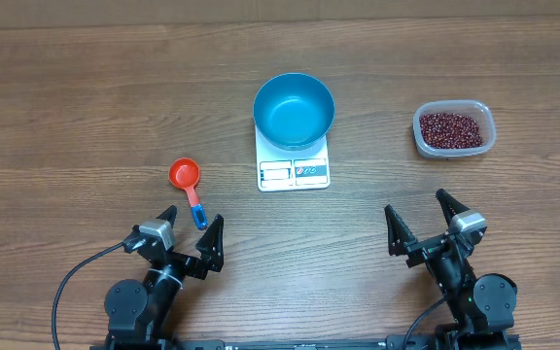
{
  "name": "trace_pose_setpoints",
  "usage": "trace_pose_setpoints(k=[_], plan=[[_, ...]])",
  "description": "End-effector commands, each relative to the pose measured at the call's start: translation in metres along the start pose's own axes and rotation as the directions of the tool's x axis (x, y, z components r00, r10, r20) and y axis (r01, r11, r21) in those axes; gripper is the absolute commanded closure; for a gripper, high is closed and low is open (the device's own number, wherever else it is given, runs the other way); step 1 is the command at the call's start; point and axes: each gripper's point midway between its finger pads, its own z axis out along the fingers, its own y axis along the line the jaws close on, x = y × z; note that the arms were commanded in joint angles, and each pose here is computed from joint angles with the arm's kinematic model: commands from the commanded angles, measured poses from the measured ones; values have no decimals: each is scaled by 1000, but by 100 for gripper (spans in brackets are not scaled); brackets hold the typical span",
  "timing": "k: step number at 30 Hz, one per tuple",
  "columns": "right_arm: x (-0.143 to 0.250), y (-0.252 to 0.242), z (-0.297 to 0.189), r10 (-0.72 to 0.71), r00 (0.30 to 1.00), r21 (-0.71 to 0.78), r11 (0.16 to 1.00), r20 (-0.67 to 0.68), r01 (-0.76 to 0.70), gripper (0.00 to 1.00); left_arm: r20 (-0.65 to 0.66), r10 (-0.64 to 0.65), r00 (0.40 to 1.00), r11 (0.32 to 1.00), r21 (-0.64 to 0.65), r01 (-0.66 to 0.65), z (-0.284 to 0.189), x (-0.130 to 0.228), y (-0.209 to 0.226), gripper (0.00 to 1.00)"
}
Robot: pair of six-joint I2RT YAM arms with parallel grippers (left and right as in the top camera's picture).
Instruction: Scoop item into bowl and weigh 150g on scale
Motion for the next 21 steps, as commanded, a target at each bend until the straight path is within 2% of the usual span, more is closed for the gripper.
trace_pose_setpoints(k=[1,21], plan=[[3,1,0,0,1000,-5,1000,-1,0,0,8,2,1000,1000,2,-2,0,0,0,0],[3,1,0,0,1000,-5,1000,-1,0,0,21,4,1000,1000,-16,-3,0,-3,2,0]])
